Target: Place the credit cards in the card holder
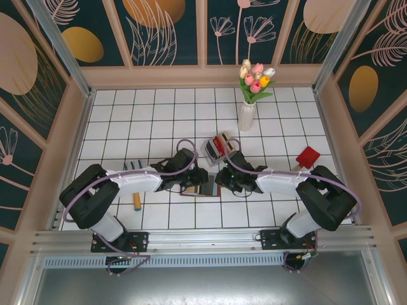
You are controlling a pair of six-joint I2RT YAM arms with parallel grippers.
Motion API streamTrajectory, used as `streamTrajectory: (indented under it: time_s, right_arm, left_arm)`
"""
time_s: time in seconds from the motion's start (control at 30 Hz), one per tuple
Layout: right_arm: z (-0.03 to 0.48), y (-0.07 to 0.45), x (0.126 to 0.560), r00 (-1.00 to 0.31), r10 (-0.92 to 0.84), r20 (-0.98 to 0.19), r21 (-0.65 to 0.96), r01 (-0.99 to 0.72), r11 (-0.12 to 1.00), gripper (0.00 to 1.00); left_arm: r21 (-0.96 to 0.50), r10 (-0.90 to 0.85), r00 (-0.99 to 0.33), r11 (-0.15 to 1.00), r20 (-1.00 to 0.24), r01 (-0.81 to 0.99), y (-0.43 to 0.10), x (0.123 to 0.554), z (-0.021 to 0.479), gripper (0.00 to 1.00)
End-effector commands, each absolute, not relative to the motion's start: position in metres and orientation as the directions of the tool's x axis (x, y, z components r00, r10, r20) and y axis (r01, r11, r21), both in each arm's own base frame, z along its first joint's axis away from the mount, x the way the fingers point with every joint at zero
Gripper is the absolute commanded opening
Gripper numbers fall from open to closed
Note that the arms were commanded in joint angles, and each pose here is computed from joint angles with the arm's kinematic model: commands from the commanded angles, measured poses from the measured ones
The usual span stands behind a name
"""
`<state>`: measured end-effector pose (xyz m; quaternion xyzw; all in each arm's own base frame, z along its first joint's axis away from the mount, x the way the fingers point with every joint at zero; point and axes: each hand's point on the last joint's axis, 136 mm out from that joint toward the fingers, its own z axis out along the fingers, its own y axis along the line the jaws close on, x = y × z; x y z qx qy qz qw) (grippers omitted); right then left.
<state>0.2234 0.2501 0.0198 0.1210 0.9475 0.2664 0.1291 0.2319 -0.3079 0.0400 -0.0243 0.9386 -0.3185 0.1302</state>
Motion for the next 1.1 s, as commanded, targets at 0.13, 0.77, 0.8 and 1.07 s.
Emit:
streamTrajectory:
  time_s: [0.13,0.77,0.8,1.07]
  right_arm:
    - [0.007,0.248,0.213,-0.947,0.285,-0.150,0.498,0.177,0.849,0.31]
    - [0.022,0.242,0.224,-0.929,0.306,-0.208,0.473,0.179,0.863,0.32]
    - [0.025,0.241,0.226,-0.925,0.309,-0.221,0.469,0.177,0.866,0.33]
    - [0.062,0.231,0.246,-0.893,0.307,-0.330,0.436,0.144,0.888,0.39]
  left_arm:
    - [-0.539,-0.087,-0.972,0.841,-0.220,0.046,-0.308,0.227,0.025,0.37]
    - [-0.515,-0.111,-0.956,0.856,-0.270,0.047,-0.300,0.232,0.035,0.37]
    - [-0.505,-0.116,-0.952,0.862,-0.285,0.046,-0.297,0.233,0.038,0.37]
    - [-0.517,-0.153,-0.911,0.853,-0.382,0.074,-0.288,0.242,0.071,0.38]
